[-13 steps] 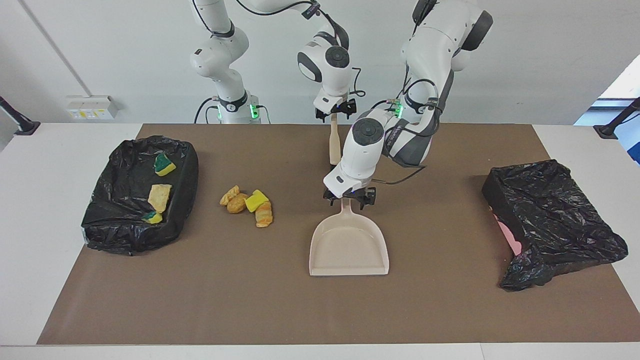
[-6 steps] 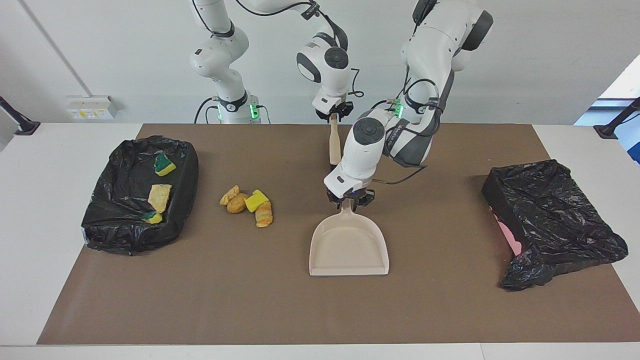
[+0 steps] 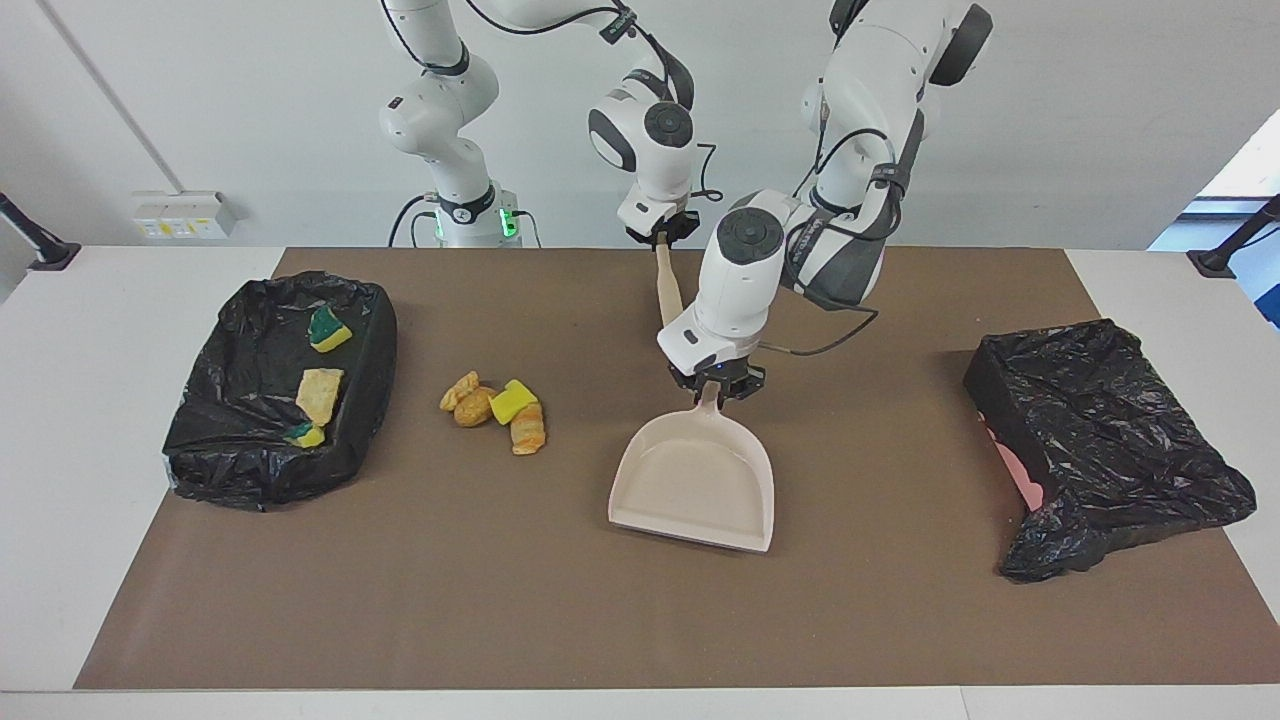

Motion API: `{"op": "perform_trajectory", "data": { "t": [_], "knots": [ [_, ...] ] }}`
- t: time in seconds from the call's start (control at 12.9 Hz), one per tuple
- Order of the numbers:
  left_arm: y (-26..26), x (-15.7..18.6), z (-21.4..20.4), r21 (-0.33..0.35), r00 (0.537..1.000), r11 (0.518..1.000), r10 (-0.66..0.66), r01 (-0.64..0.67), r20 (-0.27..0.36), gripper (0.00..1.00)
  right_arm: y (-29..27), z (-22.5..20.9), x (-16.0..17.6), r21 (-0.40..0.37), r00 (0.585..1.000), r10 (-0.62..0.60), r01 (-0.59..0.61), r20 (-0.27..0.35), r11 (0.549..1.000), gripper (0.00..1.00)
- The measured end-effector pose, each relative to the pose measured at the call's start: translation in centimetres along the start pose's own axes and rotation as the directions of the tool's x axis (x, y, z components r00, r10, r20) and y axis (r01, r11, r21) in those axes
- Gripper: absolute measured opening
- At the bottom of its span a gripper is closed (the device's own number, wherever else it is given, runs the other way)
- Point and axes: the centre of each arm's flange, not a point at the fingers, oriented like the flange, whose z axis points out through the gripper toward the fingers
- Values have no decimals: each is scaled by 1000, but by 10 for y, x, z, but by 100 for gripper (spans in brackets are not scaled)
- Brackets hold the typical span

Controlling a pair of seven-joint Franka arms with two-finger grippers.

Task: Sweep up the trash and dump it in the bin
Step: 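Pick up the brush with the right gripper and move it beyond the trash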

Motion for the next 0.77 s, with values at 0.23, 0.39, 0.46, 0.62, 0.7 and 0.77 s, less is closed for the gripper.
{"op": "perform_trajectory", "data": {
  "t": [0.23,0.39,0.46,0.62,0.7,0.77],
  "knots": [
    [-7,-11,-9,12,969,970,244,-244,51,33,53,-44,29,-46,1000,21,-21,-1,999,27],
    [-12,-14,-2,1,927,931,365,-366,83,33,99,-69,49,-71,999,31,-31,-11,997,27],
    [-14,-18,1,-12,894,901,432,-434,116,33,124,-77,61,-97,999,35,-38,-25,995,27],
    [-15,-26,5,-45,814,829,556,-557,166,33,162,-82,82,-136,999,36,-41,-39,990,27],
    [-14,-29,7,-55,782,799,598,-599,173,33,181,-81,91,-157,998,42,-48,-42,986,27],
    [-14,-32,9,-61,763,781,622,-622,178,33,200,-80,101,-187,997,53,-61,-48,980,27]
  ]
}}
